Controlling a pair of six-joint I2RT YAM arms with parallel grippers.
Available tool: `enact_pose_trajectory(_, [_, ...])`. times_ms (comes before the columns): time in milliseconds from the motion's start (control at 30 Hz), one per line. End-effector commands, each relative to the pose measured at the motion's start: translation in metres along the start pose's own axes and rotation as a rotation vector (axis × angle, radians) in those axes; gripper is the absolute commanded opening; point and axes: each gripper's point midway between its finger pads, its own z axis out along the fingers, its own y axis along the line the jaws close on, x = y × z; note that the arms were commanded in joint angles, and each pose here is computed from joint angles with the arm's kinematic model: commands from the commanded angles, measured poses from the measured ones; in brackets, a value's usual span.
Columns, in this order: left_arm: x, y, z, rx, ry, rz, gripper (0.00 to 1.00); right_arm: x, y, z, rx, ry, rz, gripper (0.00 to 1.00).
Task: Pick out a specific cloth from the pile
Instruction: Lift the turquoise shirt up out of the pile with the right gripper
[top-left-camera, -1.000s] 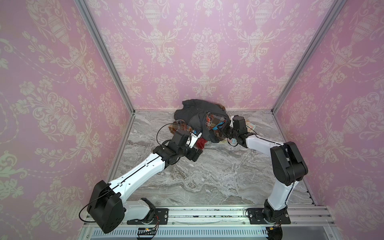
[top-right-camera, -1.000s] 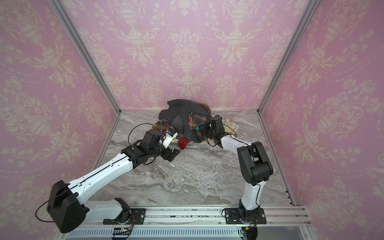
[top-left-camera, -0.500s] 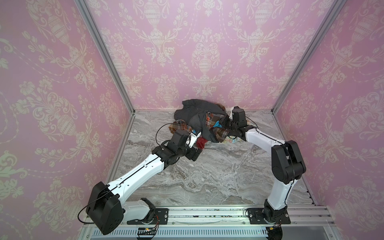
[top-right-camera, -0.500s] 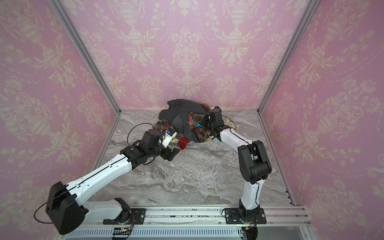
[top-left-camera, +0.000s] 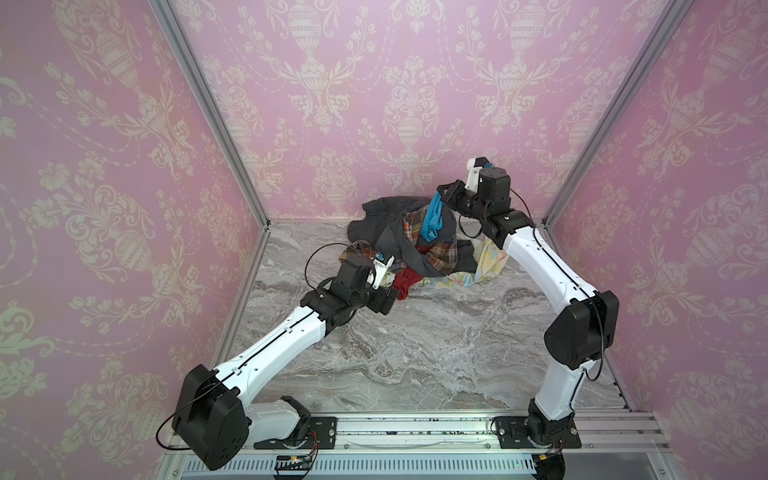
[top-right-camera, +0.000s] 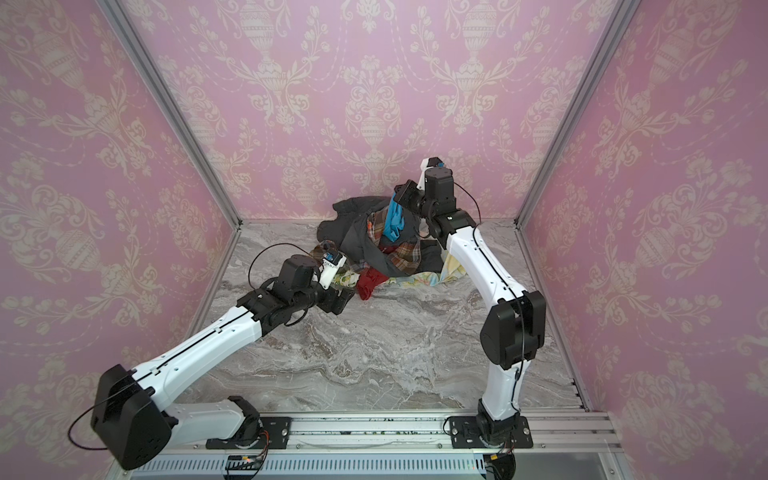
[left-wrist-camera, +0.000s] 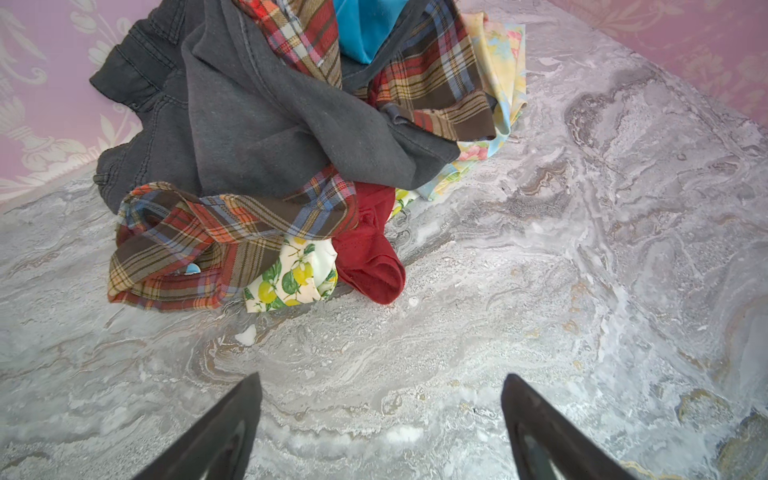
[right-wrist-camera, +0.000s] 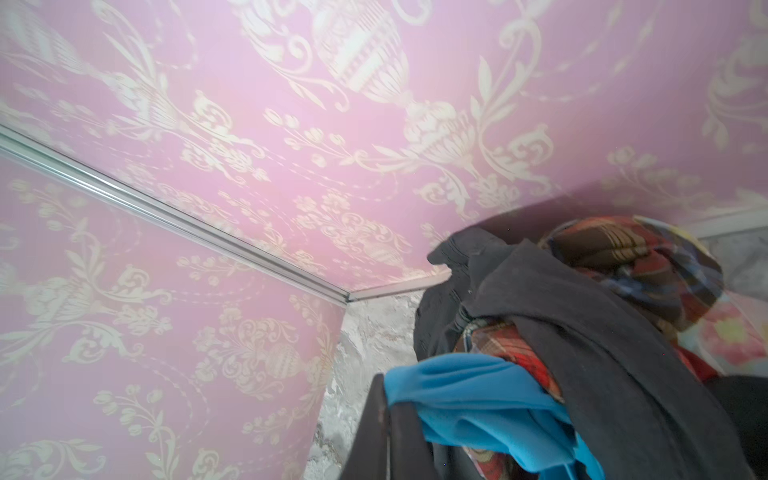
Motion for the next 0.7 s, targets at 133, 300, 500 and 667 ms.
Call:
enact_pose_trajectory(133, [-0.042, 0.015, -0.007, -0.031, -0.112, -0.103, 0.92, -0.061, 0.109, -0.037, -0.288, -0.157, -0.198, 0.00])
enact_pose_trajectory(300, [-0.066, 0.020, -0.004, -0.040, -0.176, -0.143, 0.92, -0.075, 0.138, -0.050, -0.347, -0.182, -0.244, 0.00])
enact_pose_trajectory(500, [-0.116, 0.020, 0.008, -0.015, -0.303, -0.147, 0.92, -0.072, 0.152, -0.063, -0.383, -0.180, -0.269, 0.00])
enact_pose_trajectory(667, [-0.165, 0.020, 0.027, 0.004, -0.399, -0.131, 0.93, -0.077, 0.170, -0.082, -0.425, -0.194, -0.277, 0.00])
